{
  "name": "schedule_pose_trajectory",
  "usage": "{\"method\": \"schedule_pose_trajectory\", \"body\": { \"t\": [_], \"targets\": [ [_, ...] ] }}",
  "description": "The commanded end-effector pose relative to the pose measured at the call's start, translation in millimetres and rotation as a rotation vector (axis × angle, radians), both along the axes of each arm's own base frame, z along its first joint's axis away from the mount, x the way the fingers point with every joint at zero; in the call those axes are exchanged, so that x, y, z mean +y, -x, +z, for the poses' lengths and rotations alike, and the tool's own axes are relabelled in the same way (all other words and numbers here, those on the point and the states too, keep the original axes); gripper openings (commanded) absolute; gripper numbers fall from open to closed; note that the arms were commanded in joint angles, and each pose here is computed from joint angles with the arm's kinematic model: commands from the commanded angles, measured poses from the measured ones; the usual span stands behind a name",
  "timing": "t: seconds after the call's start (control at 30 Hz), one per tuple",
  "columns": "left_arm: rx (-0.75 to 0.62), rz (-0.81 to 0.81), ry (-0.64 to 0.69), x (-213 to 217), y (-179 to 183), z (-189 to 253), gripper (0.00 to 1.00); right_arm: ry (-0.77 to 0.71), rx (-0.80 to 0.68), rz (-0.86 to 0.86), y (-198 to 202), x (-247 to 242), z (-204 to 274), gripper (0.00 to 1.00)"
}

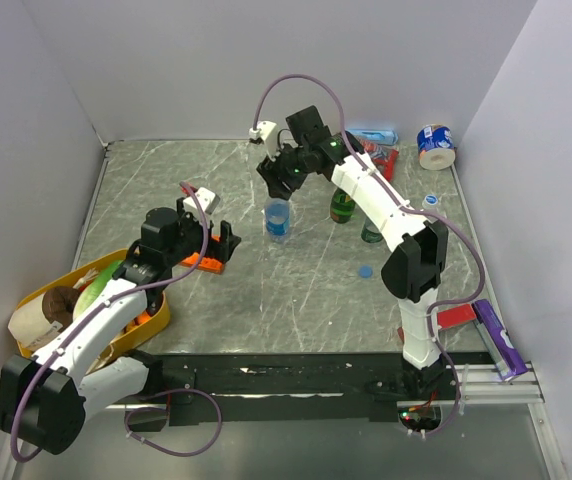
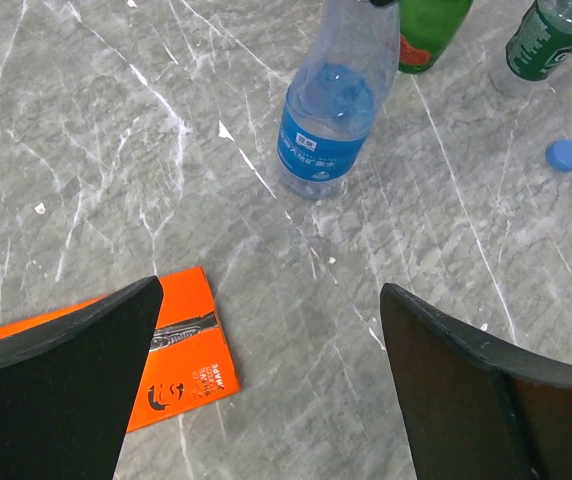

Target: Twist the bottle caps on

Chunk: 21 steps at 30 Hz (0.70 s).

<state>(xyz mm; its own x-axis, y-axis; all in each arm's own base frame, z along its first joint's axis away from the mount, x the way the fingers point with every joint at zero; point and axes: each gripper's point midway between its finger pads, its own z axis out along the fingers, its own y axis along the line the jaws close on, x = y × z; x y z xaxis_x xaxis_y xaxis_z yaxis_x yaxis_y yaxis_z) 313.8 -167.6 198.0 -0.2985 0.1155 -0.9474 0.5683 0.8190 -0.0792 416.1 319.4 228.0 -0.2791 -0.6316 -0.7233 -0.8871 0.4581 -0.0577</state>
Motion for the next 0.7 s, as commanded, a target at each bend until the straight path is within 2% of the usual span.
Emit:
{"method": "schedule_pose_trajectory", "body": {
  "t": [0.0,0.07,0.17,0.2,0.27,0.4,0.67],
  "targets": [
    [-0.013,-0.017,0.043,-4,1,8,0.96,-0.034,-0.039,0.021,-5,11,11,0.54],
    [-0.012,-0.022,0.042,-5,1,7,0.96,-0.036,-0.039,0.025,-4,11,12,0.49],
    [-0.019,-0.053,0.031,-8,3,6,0.96,-0.036,-0.033,0.042,1,10,14,0.35],
    [-0.024,-0.084,0.032,-12,5,6,0.96,-0.039,-0.035,0.056,6,8,19,0.26],
    [-0.051,-0.152,-0.016,-18,7,1,0.96,-0.059,-0.048,0.088,17,5,34,0.16],
    [-0.129,-0.288,-0.037,-38,11,-2,0.96,-0.119,-0.065,0.202,55,-1,67,0.11],
    [-0.214,-0.383,-0.040,-69,4,-7,0.96,-0.202,-0.103,0.370,114,-13,113,0.08]
  ]
}}
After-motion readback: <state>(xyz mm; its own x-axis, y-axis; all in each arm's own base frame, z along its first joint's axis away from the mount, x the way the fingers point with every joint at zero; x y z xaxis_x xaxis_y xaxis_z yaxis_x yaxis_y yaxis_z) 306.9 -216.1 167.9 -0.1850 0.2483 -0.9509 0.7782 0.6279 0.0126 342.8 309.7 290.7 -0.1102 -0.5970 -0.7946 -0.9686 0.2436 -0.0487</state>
